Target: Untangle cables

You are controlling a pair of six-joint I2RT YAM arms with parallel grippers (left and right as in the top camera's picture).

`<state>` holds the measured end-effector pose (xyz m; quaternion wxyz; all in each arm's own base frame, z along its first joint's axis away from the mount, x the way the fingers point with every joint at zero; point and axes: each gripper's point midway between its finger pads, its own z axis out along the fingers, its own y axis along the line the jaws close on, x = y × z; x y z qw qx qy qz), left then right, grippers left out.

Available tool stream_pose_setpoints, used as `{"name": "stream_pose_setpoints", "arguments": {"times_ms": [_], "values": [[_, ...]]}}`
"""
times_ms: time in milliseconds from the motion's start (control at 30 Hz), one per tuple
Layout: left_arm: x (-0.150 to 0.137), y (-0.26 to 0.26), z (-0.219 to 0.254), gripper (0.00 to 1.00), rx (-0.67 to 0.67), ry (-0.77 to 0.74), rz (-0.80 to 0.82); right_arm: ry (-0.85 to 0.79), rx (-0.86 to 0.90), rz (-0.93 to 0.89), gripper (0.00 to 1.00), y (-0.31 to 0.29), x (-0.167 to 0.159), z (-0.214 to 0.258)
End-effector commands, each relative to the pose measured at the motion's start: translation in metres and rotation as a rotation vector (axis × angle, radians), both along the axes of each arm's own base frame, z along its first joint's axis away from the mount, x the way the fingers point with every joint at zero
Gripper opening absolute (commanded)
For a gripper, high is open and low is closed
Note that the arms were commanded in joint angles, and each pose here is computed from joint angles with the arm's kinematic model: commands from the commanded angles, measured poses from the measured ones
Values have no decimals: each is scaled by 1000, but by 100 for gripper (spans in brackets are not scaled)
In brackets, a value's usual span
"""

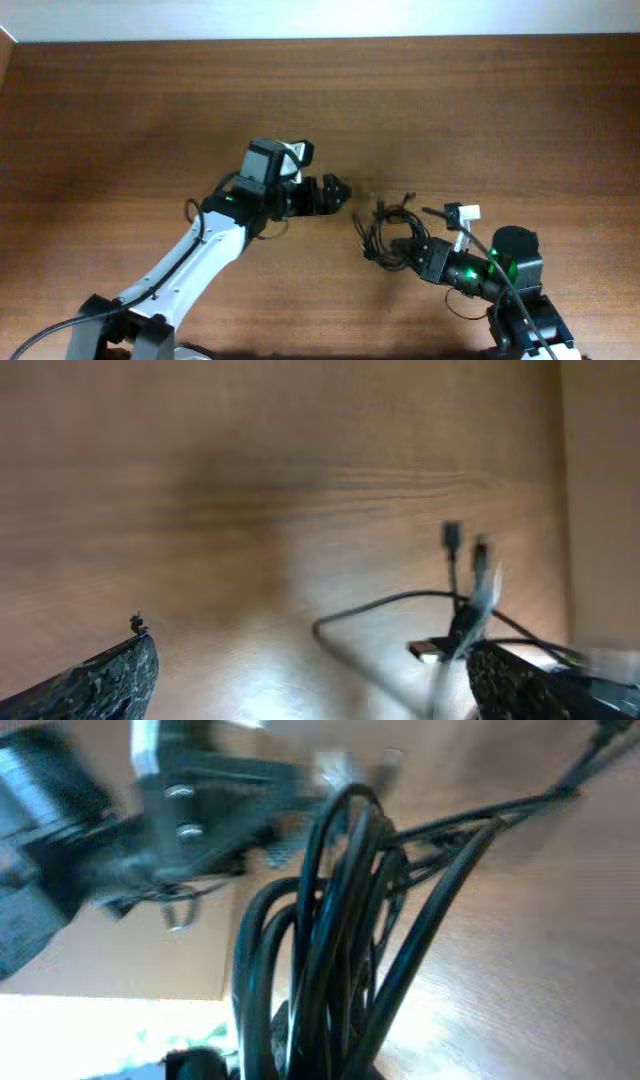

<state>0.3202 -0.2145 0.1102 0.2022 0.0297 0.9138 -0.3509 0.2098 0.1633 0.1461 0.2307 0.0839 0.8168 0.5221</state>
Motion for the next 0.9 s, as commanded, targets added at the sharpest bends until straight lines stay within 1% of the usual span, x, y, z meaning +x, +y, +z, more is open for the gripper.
{"name": "stream_pose_setpoints", "arguments": {"times_ms": [0,33,67,100,133,167,200,233,267,300,333,367,400,433,467,500,533,567,600,633,667,700,733,767,800,833,867], "values": [[-35,-23,46,95,-155,-283,-460,142,-7,-131,4,-10,14,-19],[-43,-21,42,89,-133,-285,-496,179,-20,-155,4,-13,17,-28],[-43,-11,26,99,-55,-229,-455,265,-16,-175,4,-13,17,-41],[-39,3,10,99,45,-172,-384,320,-26,-179,4,-13,17,-53],[-34,15,-1,100,100,-94,-279,355,-36,-179,4,-13,17,-61],[-36,15,-1,100,63,-9,-200,373,-41,-180,4,-13,19,-68],[-45,1,6,93,-10,29,-224,346,-23,-164,4,-9,27,-66],[-53,-8,7,77,-21,32,-261,306,8,-132,4,-3,31,-58],[-63,-23,8,62,-10,1,-327,270,37,-98,4,2,34,-49],[-72,-40,11,64,-2,-76,-430,327,65,-106,4,3,30,-50],[-79,-53,9,70,48,-160,-509,345,86,-91,4,6,27,-48],[-80,-54,-2,74,166,-222,-533,348,89,-85,4,6,26,-48],[-78,-53,-9,74,273,-265,-527,367,85,-87,4,6,24,-51],[-81,-57,-11,74,307,-293,-545,390,79,-90,4,5,21,-54],[-90,-65,-8,72,305,-321,-599,398,77,-92,4,5,21,-56],[-96,-69,-7,71,302,-330,-620,405,81,-94,4,5,21,-56],[-103,-75,-7,62,305,-348,-659,405,81,-93,4,5,20,-55],[-106,-77,-9,56,323,-360,-671,406,84,-88,4,6,20,-55],[-103,-75,-11,49,366,-376,-658,413,104,-54,4,9,15,-51],[-102,-75,-13,47,375,-378,-656,417,116,-31,4,12,12,-49],[-101,-76,-17,41,378,-375,-656,420,125,-16,4,13,10,-48],[-94,-72,-23,20,420,-376,-635,421,126,-13,4,14,10,-47],[-81,-62,-29,0,500,-386,-575,422,128,-8,4,14,9,-47],[-65,-50,-29,0,569,-387,-453,424,134,2,4,15,7,-46],[-46,-38,-24,0,610,-388,-275,424,135,4,4,15,7,-46],[-35,-31,-19,0,596,-369,-141,424,135,5,4,15,7,-46],[-24,-25,-14,0,545,-335,-1,423,129,8,4,15,6,-47]]}}
